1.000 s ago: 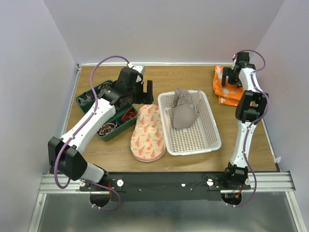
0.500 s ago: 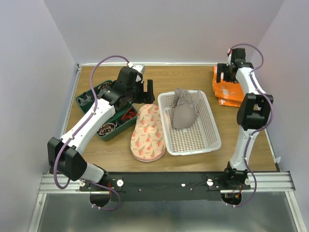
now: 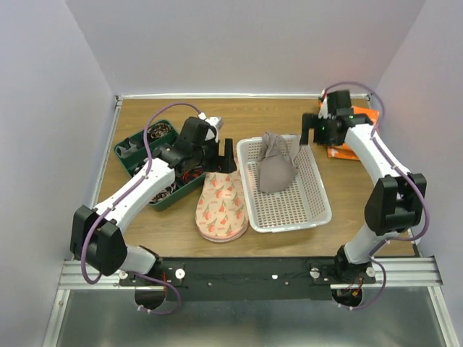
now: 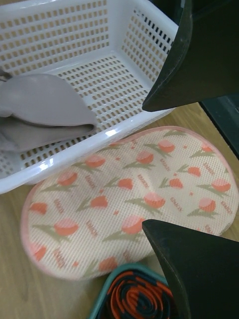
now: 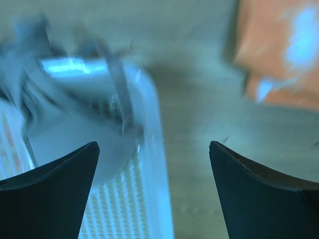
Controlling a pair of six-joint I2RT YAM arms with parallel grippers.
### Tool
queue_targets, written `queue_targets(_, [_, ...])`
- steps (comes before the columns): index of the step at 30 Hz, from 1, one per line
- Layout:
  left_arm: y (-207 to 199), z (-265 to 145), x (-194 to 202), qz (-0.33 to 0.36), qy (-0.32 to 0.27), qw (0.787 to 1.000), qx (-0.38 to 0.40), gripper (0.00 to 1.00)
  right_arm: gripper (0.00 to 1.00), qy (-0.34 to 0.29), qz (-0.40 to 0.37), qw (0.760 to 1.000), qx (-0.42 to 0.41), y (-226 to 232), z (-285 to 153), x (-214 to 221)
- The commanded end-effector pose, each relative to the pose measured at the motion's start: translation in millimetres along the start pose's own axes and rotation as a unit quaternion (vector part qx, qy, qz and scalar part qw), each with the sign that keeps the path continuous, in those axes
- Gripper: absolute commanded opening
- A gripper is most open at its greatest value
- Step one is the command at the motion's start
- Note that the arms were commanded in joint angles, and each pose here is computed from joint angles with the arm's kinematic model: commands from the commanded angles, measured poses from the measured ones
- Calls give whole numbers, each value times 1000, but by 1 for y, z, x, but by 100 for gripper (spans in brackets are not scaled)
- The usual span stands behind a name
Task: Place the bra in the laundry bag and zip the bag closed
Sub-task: Move the distractor to the corner of the board, then move the bin to the center of the board.
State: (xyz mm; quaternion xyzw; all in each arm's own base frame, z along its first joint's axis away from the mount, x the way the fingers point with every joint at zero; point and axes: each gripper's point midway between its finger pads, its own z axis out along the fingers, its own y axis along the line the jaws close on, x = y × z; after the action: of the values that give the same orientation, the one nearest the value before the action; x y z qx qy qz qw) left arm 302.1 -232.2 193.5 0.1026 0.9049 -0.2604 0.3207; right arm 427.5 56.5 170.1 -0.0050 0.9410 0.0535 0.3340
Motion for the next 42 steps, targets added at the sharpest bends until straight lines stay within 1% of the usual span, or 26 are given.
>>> queue_targets(1, [-33,12,19,7,19,999,45,99,100,76,65,994,-39,16,-9,81])
queue_targets(2, [-41,18,27,9,29,998,49,99,100,58,70,995,-49,21,-21,78])
queue_targets(3, [-45,22,26,9,28,998,52,99,100,57,77,993,-64,26,-24,82])
queue_targets(4, [-46,26,25,6,24,999,44,99,100,58,95,991,-70,29,-28,88])
queue_targets(5, [-48,33,31,2,34,999,39,99,100,53,100,990,-80,32,-33,89])
queue_targets(6, [-50,39,29,-10,29,999,41,99,100,33,101,989,-103,40,-47,83])
queue_targets(8, [-47,52,31,-23,33,999,28,98,100,22,114,987,-113,44,-58,83])
queue_targets(9, [-47,57,31,-30,34,999,25,97,100,7,114,986,-119,46,-69,78])
queue_targets(11, [-43,70,32,-31,42,999,6,94,100,-4,114,987,-116,45,-80,74])
queue_targets(13, [-42,76,35,-32,52,998,-4,88,100,-15,108,988,-108,42,-91,70])
queue_targets(15, [-44,84,32,-30,52,998,-5,86,100,-21,103,990,-99,39,-100,66])
queue_targets(16, [-46,86,31,-29,51,998,-5,74,100,-26,101,990,-96,38,-105,64])
queue_targets(18, [-51,88,25,-34,40,999,5,61,100,-34,100,990,-90,36,-109,61])
queue_targets(19, [-51,90,23,-36,39,999,3,40,100,-36,101,990,-87,35,-110,60])
queue_targets(20, [-55,89,14,-36,32,999,5,32,100,-39,100,990,-87,35,-111,60])
queue_targets(21, [-55,92,17,-35,41,999,1,25,100,-40,100,990,-88,35,-112,60])
queue_targets(22, [-55,93,14,-35,40,999,-2,13,100,-40,103,990,-89,36,-113,59])
queue_targets(24, [-59,97,7,-37,38,999,0,3,100,-42,104,989,-91,36,-114,59])
queue_targets(25, [-60,98,5,-39,38,999,1,0,100,-42,104,989,-93,37,-114,59])
queue_targets(31, [-66,114,-18,-59,18,998,-8,0,100,-49,105,990,-85,35,-120,54])
queue_targets(32, [-68,114,-29,-60,4,998,-12,0,100,-52,104,990,-83,34,-122,53])
queue_targets(34, [-65,121,-36,-73,0,997,-23,0,100,-59,103,990,-73,30,-127,49])
queue_targets(35, [-67,121,-47,-78,-12,997,-21,0,100,-61,104,990,-72,30,-129,48])
queue_targets(37, [-56,129,-60,-98,-25,994,-32,0,100,-71,101,990,-67,28,-137,42])
queue_targets(41, [-45,139,-98,-150,-59,987,-14,0,100,-87,96,989,-66,28,-151,32])
queue_targets(42, [-38,148,-103,-160,-61,985,-13,0,100,-88,95,989,-64,28,-153,31])
